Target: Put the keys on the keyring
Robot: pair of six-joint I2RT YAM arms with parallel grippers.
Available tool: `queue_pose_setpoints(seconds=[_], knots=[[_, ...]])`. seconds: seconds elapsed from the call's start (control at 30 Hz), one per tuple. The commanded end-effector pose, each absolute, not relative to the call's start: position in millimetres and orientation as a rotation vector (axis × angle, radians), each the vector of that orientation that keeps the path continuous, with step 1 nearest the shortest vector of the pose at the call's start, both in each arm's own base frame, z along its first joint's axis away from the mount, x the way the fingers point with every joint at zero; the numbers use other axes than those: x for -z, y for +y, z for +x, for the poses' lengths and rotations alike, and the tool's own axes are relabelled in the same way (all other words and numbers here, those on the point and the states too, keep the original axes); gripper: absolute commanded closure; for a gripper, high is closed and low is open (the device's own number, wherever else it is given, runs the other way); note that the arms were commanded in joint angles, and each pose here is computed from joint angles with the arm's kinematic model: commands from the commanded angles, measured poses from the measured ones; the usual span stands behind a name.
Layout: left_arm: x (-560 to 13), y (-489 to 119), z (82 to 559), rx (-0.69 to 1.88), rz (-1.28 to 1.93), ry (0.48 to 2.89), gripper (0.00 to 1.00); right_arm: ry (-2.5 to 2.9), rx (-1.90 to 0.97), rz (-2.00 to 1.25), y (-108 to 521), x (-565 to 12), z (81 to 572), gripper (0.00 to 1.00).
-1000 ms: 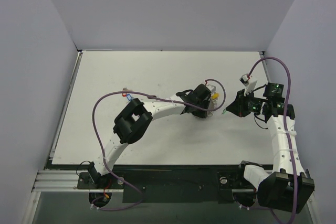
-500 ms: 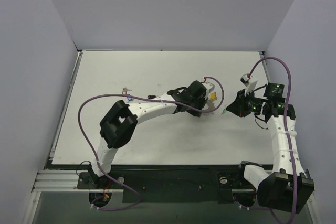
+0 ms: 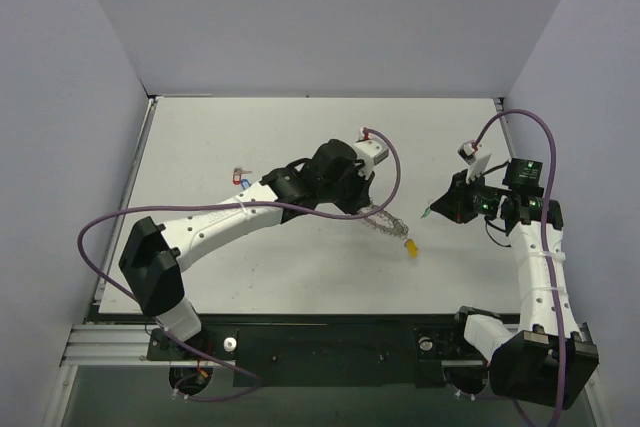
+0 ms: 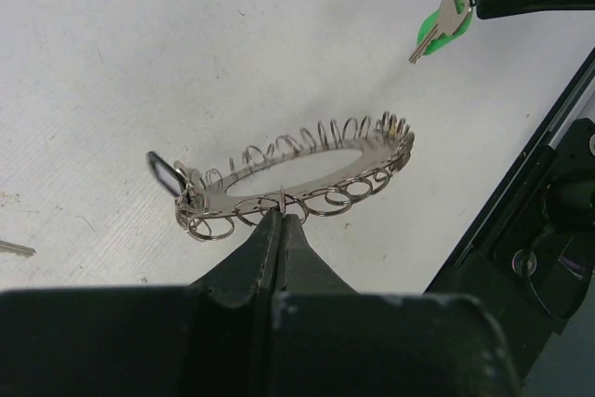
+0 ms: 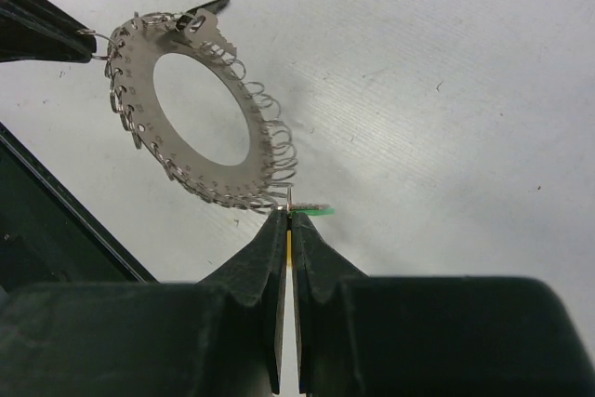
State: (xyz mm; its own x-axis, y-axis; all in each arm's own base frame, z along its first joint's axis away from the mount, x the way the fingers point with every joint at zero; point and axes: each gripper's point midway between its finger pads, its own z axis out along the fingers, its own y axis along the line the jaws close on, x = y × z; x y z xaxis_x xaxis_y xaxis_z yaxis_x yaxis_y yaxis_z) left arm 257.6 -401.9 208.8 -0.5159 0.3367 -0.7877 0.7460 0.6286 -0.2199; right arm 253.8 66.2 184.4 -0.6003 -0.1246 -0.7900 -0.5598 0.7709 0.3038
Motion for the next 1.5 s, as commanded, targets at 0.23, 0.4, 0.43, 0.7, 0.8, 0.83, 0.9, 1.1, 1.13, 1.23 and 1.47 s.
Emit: queue_pose_setpoints(seconds=[0.23, 0.4, 0.43, 0.7, 0.8, 0.83, 0.9, 1.1, 1.13, 1.23, 1.47], knots=[[-165.6, -395.1, 262.1, 1.063, 0.684, 2.256, 1.00, 2.134, -0.714, -0.518, 69.2, -186.3, 249.6, 1.00], [-154.0, -386.1, 271.0, 1.010, 0.649, 2.312, 1.00, 2.136, -0.721, -0.522, 69.8, -185.3, 249.8, 1.00], [-147.9, -381.2, 274.5, 0.962, 0.647, 2.329, 1.00, 2.137, -0.719, -0.522, 69.6, -185.1, 249.9, 1.00], [-121.1, -397.3, 296.7, 0.855, 0.677, 2.409, 0.94, 2.137, -0.713, -0.522, 68.8, -184.9, 249.9, 1.00], [-125.7, -393.0, 314.8, 0.669, 0.635, 2.366, 0.76, 2.140, -0.714, -0.524, 68.8, -184.3, 249.5, 1.00], [-130.6, -391.3, 317.1, 0.634, 0.646, 2.336, 0.74, 2.137, -0.717, -0.526, 69.2, -184.9, 249.4, 1.00], [-154.9, -385.2, 317.2, 0.594, 0.627, 2.234, 0.71, 2.138, -0.719, -0.530, 69.8, -184.0, 248.8, 1.00], [-193.0, -368.0, 311.0, 0.595, 0.589, 1.991, 0.36, 2.138, -0.721, -0.533, 70.1, -184.2, 248.2, 1.00], [-205.4, -373.3, 312.9, 0.652, 0.576, 1.926, 0.29, 2.137, -0.723, -0.533, 70.3, -184.4, 248.1, 1.00], [-196.7, -361.6, 300.1, 0.783, 0.485, 1.900, 0.03, 2.137, -0.725, -0.536, 70.5, -183.8, 247.6, 1.00], [-176.0, -388.1, 264.9, 1.032, 0.718, 1.952, 0.21, 2.139, -0.730, -0.543, 71.1, -182.4, 247.4, 1.00]])
